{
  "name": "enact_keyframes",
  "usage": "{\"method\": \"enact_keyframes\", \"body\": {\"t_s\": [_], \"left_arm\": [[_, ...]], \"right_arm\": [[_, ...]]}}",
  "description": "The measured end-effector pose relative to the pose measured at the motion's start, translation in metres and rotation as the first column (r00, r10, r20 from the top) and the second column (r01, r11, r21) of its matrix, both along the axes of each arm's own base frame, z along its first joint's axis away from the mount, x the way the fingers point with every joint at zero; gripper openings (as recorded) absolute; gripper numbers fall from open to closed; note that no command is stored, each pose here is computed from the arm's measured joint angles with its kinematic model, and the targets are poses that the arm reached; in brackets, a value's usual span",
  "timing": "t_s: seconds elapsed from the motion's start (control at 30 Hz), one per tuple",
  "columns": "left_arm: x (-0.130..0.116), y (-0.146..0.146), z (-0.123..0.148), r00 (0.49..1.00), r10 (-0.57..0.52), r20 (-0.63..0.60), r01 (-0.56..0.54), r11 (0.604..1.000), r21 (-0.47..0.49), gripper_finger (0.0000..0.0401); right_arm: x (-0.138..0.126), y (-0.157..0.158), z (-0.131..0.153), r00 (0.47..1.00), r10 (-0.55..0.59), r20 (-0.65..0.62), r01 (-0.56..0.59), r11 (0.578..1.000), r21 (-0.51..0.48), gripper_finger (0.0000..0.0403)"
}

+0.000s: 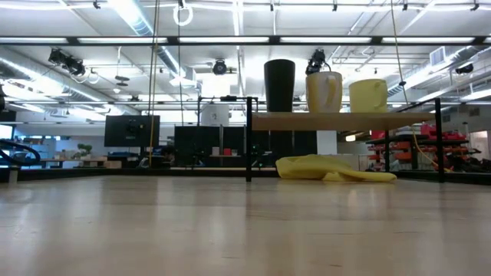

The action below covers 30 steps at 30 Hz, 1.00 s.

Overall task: Stack small to large cups/mugs on shelf
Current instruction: Return to Home Position

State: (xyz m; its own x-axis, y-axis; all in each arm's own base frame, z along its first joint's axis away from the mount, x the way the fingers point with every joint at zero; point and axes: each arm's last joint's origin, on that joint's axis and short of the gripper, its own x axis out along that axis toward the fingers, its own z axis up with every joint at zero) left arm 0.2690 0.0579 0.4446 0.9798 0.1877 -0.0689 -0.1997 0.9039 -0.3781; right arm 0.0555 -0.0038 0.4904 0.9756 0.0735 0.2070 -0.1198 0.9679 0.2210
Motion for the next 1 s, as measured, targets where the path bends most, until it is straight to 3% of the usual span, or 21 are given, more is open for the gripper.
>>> {"method": "enact_keyframes", "body": {"t_s": [0.23,0.4,0.57,0.7,0.87,1.0], "left_arm": [[-0.049,0.009,0.007,0.976,0.189,-0.109,-0.190,0.982,0.006,0.0040],[-0.070,0.006,0.009,0.955,0.281,-0.097,-0.281,0.960,0.022,0.0035],[-0.094,0.003,-0.011,0.944,0.316,-0.097,-0.319,0.948,-0.012,0.0028],[-0.121,0.000,-0.025,0.938,0.347,-0.014,-0.347,0.937,-0.038,0.0030],[-0.157,-0.010,-0.050,0.927,0.372,0.051,-0.367,0.926,-0.093,0.0037],[-0.183,-0.018,-0.070,0.905,0.414,0.099,-0.400,0.906,-0.134,0.0040]], "right_arm": [[-0.031,0.006,-0.014,0.998,-0.027,0.051,0.027,1.000,-0.006,0.0023],[-0.051,0.008,-0.040,0.987,-0.069,0.144,0.062,0.997,0.054,0.0023],[-0.060,0.010,-0.065,0.974,-0.056,0.221,0.033,0.994,0.105,0.0023],[-0.063,0.011,-0.078,0.972,-0.059,0.228,0.033,0.992,0.119,0.0022],[-0.058,0.009,-0.094,0.977,-0.064,0.206,0.029,0.985,0.167,0.0022],[-0.051,0.008,-0.102,0.964,-0.066,0.258,0.015,0.980,0.197,0.0022]]}}
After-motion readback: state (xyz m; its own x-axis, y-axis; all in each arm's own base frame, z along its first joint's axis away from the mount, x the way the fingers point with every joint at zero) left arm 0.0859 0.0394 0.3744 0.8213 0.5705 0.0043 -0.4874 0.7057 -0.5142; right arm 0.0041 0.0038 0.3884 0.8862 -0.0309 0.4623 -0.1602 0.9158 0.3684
